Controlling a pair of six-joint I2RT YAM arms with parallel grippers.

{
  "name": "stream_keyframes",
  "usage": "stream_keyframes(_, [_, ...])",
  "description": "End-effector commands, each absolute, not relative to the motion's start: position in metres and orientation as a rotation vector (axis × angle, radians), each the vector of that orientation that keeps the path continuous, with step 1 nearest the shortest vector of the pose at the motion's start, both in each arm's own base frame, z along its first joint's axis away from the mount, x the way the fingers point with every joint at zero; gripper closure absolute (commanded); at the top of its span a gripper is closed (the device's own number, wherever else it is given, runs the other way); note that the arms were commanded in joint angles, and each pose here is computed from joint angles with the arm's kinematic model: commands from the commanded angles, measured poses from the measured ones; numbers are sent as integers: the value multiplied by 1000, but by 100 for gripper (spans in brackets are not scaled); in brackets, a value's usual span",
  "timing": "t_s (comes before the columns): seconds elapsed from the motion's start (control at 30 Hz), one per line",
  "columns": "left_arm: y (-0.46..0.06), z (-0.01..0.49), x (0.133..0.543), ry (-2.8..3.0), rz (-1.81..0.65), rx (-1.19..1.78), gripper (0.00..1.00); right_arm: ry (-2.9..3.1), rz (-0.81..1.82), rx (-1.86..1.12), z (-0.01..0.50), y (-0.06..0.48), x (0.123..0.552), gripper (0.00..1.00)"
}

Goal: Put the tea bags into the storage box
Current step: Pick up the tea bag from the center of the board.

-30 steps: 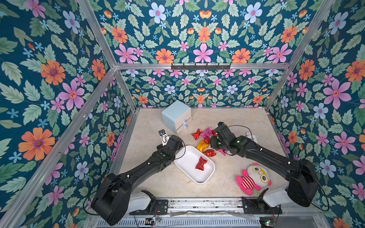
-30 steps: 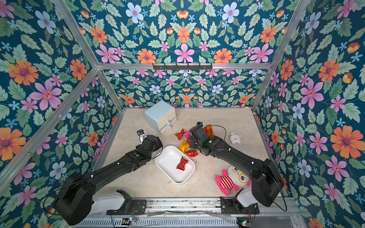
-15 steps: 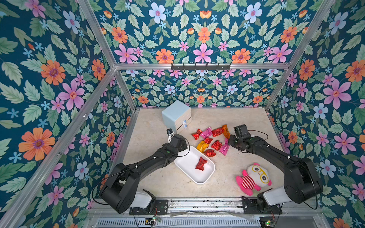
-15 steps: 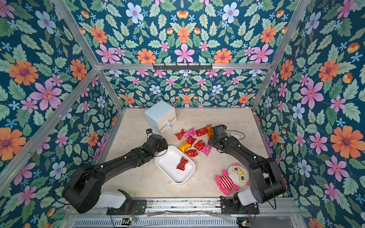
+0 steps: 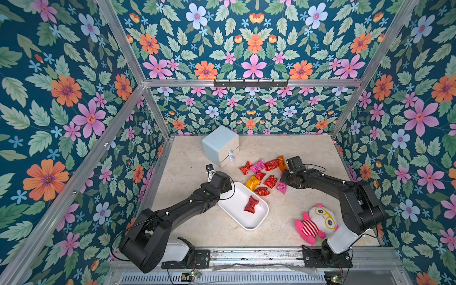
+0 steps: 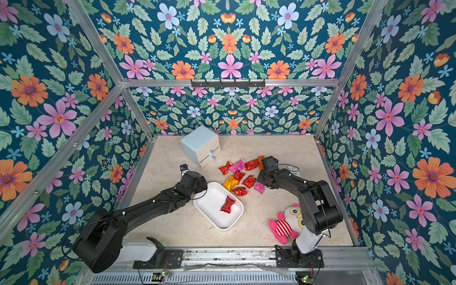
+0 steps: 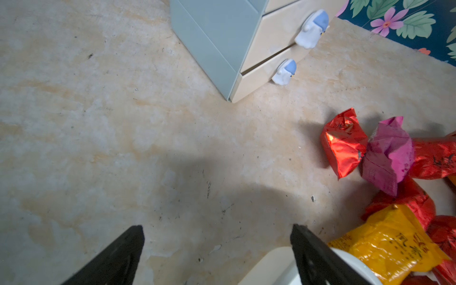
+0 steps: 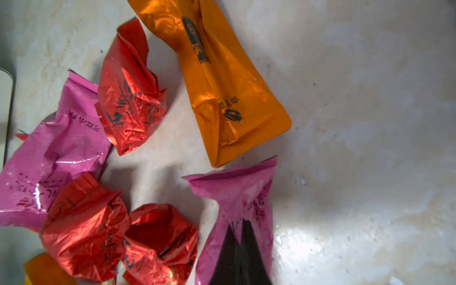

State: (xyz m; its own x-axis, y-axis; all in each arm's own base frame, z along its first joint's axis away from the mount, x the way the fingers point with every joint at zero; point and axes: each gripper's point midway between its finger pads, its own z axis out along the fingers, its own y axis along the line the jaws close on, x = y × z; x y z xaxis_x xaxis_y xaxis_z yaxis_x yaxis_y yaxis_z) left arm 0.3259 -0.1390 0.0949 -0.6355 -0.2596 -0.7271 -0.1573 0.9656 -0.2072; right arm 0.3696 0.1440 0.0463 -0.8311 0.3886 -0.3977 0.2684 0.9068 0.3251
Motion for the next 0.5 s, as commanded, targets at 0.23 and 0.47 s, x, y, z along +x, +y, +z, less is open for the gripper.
stream_keyframes(0.23, [-137,99,329,2252,-152,-324,1,2562,260,385,81,126,357,100])
stream_keyframes(0.47, [-132,104,333,2211,-150,-385,1,2496,549,116,131,193,334,100])
